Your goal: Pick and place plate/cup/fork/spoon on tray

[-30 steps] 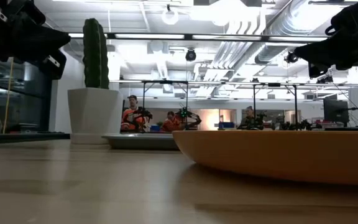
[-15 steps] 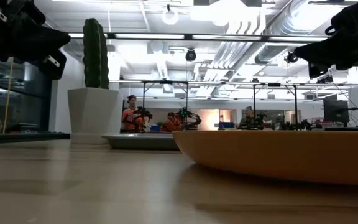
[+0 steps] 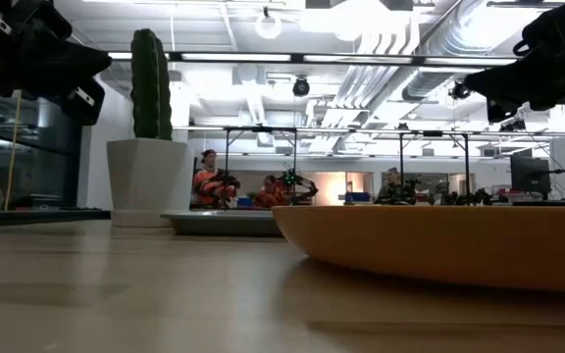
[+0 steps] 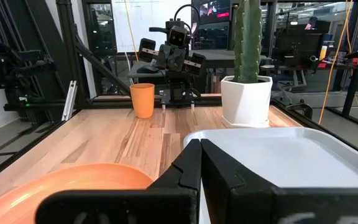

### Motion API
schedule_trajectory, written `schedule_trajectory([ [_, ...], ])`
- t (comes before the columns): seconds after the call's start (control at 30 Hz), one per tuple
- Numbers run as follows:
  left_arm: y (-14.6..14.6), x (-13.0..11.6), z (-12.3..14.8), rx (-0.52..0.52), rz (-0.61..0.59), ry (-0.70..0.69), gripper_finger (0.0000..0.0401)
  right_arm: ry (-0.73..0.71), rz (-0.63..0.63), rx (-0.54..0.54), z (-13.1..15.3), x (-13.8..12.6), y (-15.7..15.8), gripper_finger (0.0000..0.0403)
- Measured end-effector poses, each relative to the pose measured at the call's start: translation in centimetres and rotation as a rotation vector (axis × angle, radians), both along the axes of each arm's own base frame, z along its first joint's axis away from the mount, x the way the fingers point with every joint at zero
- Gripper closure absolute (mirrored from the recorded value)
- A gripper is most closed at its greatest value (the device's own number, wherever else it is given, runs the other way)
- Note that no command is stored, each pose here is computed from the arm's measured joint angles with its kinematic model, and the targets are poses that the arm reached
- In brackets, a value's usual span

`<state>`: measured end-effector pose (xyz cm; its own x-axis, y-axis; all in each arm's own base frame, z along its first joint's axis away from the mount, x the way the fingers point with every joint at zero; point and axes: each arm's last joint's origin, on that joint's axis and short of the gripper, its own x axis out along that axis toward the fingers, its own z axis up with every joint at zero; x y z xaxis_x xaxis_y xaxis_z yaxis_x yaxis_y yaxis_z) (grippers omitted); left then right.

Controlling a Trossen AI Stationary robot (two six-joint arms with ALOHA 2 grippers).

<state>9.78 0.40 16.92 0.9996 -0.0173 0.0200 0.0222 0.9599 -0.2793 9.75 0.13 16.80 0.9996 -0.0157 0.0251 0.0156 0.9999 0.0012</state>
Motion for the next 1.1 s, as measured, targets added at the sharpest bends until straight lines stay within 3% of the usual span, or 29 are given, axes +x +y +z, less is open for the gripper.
schedule_trajectory([
  [1.1,0.00,0.00,-0.01,0.000,0.000,0.000,0.0400,-0.006,-0.057,0.001,0.11,-0.02,-0.16,0.0403],
])
